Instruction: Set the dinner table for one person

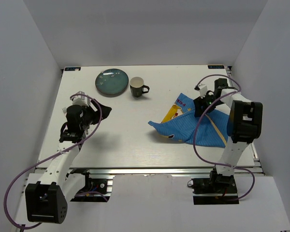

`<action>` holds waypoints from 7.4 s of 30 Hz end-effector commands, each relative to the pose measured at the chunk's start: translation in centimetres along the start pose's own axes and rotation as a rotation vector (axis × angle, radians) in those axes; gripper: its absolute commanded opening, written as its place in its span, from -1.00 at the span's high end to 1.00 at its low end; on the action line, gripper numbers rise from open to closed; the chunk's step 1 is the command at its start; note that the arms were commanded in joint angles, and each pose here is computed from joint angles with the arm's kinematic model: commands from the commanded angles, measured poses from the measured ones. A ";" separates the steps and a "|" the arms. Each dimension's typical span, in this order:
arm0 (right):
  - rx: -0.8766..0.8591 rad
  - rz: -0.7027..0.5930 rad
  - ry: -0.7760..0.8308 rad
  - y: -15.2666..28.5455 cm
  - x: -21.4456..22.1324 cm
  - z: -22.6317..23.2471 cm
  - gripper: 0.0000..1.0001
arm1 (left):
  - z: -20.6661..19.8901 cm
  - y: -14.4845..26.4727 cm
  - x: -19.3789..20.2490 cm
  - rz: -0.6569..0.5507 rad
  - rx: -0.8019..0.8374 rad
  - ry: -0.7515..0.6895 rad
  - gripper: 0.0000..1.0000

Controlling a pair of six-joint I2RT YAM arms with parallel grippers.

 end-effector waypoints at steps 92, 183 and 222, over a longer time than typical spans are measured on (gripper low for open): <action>-0.660 0.208 1.302 -9.5 -6.8 15.0 -0.37 | -1.3 2.9 3.0 0.101 0.110 0.107 -0.76; 0.035 -0.579 0.067 11.6 1.1 11.3 -0.19 | -13.1 -9.2 22.3 0.864 -0.290 -0.357 0.92; 0.041 -0.458 0.022 9.1 2.8 10.0 -0.19 | 3.2 -2.9 13.8 0.840 -0.664 -0.307 0.97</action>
Point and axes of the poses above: each gripper's point midway between its finger pads, its own y axis back along the fingers, its own z axis along the line the jaws close on, x = y × z, the point moved 8 cm from there along y, back along the fingers, and after that the axes turned 12 degrees about -y, right-handed, at the moved point
